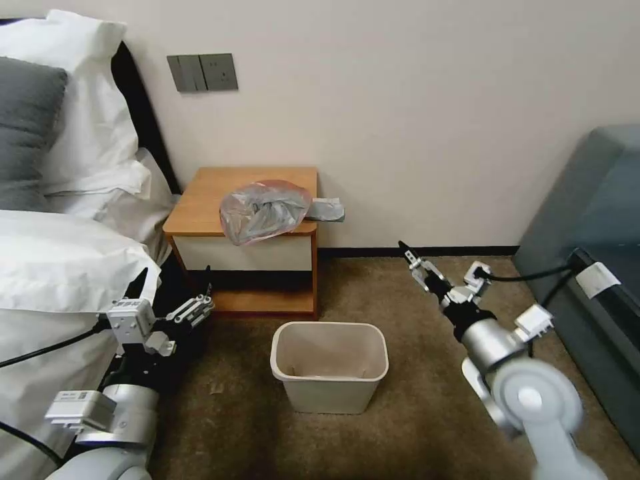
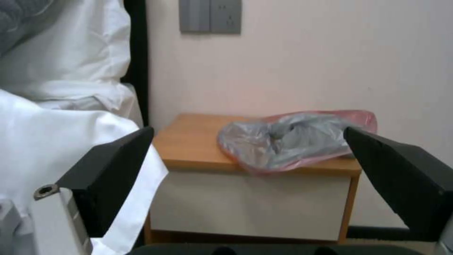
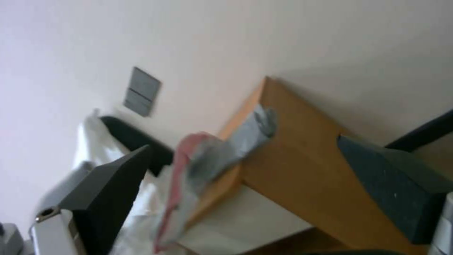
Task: Pick up the garbage bag from the table and place it over the trash can.
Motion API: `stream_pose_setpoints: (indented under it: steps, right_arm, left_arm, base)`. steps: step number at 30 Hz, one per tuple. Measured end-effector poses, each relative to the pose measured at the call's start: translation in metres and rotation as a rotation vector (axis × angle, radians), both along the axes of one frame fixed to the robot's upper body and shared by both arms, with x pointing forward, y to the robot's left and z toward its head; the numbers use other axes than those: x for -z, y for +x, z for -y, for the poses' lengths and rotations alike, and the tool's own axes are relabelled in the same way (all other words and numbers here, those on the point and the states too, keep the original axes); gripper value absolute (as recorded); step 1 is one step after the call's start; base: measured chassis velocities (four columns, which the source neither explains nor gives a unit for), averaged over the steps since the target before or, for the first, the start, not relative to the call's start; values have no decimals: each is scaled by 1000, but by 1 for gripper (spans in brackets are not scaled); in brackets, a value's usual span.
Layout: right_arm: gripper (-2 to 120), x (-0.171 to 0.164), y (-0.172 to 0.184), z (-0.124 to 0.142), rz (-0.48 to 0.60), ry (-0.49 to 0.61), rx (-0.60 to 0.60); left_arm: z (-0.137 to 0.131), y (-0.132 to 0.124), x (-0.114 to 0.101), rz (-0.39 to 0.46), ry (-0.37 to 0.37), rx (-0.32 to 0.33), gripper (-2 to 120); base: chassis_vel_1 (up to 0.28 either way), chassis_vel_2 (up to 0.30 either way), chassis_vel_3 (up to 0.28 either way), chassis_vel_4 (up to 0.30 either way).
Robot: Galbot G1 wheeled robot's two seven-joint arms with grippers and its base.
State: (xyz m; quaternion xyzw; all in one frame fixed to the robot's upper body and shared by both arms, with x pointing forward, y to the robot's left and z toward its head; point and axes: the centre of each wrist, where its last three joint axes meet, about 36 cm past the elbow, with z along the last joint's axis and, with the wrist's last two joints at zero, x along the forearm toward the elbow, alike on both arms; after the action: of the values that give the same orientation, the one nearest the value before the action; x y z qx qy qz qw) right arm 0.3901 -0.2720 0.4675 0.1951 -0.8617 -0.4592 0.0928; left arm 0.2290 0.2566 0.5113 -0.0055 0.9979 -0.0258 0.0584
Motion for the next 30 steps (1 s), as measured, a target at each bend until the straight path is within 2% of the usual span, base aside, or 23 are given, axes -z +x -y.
stream_pose_setpoints:
  steps: [2,8,20,30]
  right_arm:
    - [100,0,22,4,-4,55,-23]
    - [100,4,56,-1,-29,102,-65]
    - [100,33,121,-33,-147,239,-114]
    - [100,41,159,-61,-169,277,-125]
  left_arm:
    - [0,1,2,0,-4,-2,100]
    - [1,2,2,5,-9,-6,100]
    - [2,4,4,11,-13,-18,100]
    - [2,2,3,10,-15,-24,100]
  base:
    - [0,0,0,0]
    - [0,0,0,0]
    - [0,0,0,0]
    - [0,0,0,0]
